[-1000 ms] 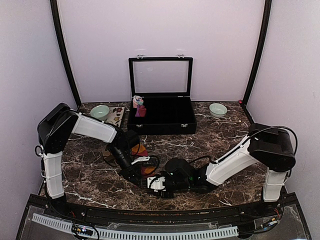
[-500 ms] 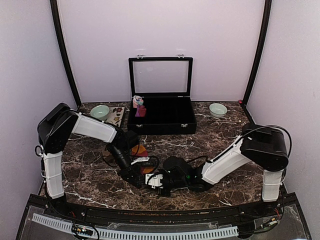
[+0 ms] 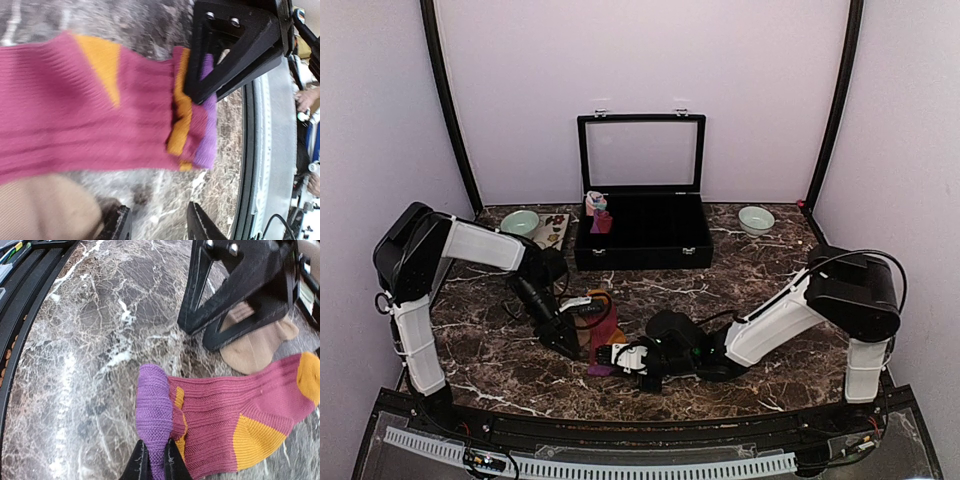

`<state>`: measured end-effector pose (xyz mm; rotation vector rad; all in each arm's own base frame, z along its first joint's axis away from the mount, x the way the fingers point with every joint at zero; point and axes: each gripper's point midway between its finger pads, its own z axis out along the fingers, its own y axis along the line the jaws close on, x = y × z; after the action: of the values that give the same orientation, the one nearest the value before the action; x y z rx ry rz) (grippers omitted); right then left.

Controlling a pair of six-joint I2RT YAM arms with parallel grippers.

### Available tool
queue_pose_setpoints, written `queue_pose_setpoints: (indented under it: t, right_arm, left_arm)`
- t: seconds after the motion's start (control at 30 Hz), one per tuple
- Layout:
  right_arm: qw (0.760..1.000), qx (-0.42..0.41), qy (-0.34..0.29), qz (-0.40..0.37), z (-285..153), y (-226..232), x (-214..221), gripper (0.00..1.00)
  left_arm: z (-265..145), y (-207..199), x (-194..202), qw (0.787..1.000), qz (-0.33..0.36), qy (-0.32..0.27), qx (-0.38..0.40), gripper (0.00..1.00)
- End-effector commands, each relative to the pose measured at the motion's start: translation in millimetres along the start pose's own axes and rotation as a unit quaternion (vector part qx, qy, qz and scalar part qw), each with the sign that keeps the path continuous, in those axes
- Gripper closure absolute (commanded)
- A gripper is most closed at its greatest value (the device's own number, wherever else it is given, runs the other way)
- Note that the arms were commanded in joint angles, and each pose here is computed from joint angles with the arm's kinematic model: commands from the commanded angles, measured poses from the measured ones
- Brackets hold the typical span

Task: Roll the socks
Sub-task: Roll the sock at the center of the board.

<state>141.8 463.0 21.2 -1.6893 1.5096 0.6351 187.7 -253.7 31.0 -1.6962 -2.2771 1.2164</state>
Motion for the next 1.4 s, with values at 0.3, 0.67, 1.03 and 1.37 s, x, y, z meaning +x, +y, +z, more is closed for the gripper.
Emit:
queue_pose_setpoints:
  t: [0.3,0.67,1.03,1.37]
  right_arm:
    - [0.977,-0.036,0.164,0.132,-33,41,85,1.00]
    - [0.968,-0.050,0.177,0.171,-39,56,86,1.00]
    - [0.959,-0.099,0.170,0.207,-26,75,76,1.00]
    - [0.924,-0.104,0.200,0.307,-20,77,105,1.00]
  left_arm:
    - [-32,17,-84,0.995,0.026,-0.086,-0.047,0.67]
    - [12,64,-74,0.989,0.018,0.016,-0.147,0.76]
    - [15,59,-111,0.987,0.073,-0.012,-0.144,0.77]
    - [-39,53,-116,0.980,0.089,-0.059,-0.169,0.61]
